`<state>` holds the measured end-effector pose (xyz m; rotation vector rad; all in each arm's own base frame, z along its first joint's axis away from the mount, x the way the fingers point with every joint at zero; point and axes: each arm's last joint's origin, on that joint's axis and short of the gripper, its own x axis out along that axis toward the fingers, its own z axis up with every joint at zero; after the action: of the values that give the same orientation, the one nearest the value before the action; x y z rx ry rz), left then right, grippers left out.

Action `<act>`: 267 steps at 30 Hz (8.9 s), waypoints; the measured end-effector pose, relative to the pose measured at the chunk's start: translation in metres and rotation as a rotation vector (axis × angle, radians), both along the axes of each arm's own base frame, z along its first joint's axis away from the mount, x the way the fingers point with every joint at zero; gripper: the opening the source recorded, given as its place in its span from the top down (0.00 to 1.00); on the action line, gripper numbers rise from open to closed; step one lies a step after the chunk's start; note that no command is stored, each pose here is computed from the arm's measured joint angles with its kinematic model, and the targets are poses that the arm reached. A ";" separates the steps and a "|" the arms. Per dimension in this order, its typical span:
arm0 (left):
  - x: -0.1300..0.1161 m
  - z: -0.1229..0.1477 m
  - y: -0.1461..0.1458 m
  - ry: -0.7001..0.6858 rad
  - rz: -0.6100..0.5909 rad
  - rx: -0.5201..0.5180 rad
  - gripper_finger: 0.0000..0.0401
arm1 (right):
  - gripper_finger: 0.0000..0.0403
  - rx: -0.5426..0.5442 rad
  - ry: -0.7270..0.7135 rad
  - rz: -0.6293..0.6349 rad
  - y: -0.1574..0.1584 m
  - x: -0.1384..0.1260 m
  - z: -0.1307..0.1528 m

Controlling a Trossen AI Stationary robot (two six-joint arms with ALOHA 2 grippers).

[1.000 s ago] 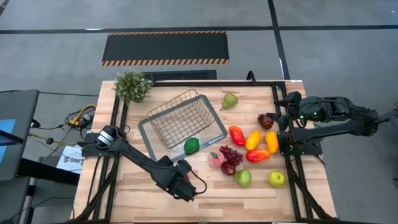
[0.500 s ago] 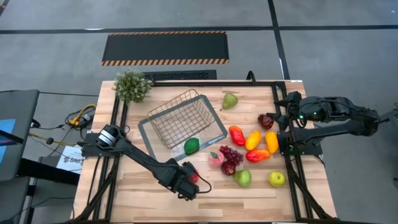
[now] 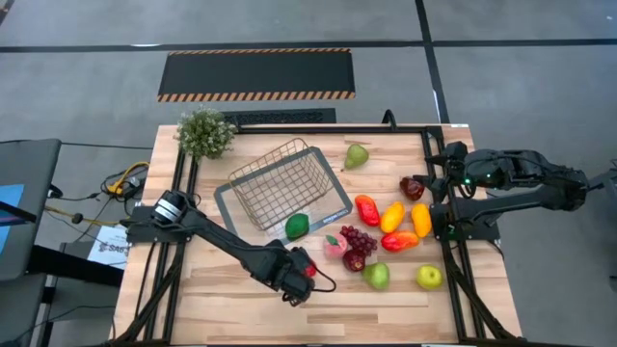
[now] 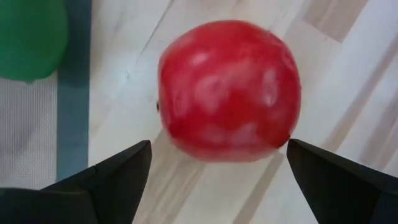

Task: Build produce basket
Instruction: Put the red apple into the gold wire basket

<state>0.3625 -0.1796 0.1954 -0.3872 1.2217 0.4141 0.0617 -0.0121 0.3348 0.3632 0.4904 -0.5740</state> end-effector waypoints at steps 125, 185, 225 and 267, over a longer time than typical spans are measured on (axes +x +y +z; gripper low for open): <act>0.023 -0.019 0.034 -0.004 -0.975 0.136 0.11 | 0.04 0.012 0.059 0.026 0.001 -0.003 -0.004; 0.026 0.145 0.279 -0.045 0.633 0.226 0.14 | 0.04 0.024 0.057 0.016 0.001 -0.003 -0.005; 0.017 0.021 0.295 -0.014 1.413 -0.016 0.14 | 0.04 0.041 0.046 -0.002 0.001 -0.003 -0.005; 0.020 -0.008 0.308 -0.098 1.336 -0.051 0.04 | 0.04 0.041 0.065 -0.003 0.001 -0.004 -0.006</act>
<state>0.3820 0.1281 0.1870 -1.2441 0.7243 1.4724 0.0574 -0.0115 0.3287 0.3855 0.5647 -0.5803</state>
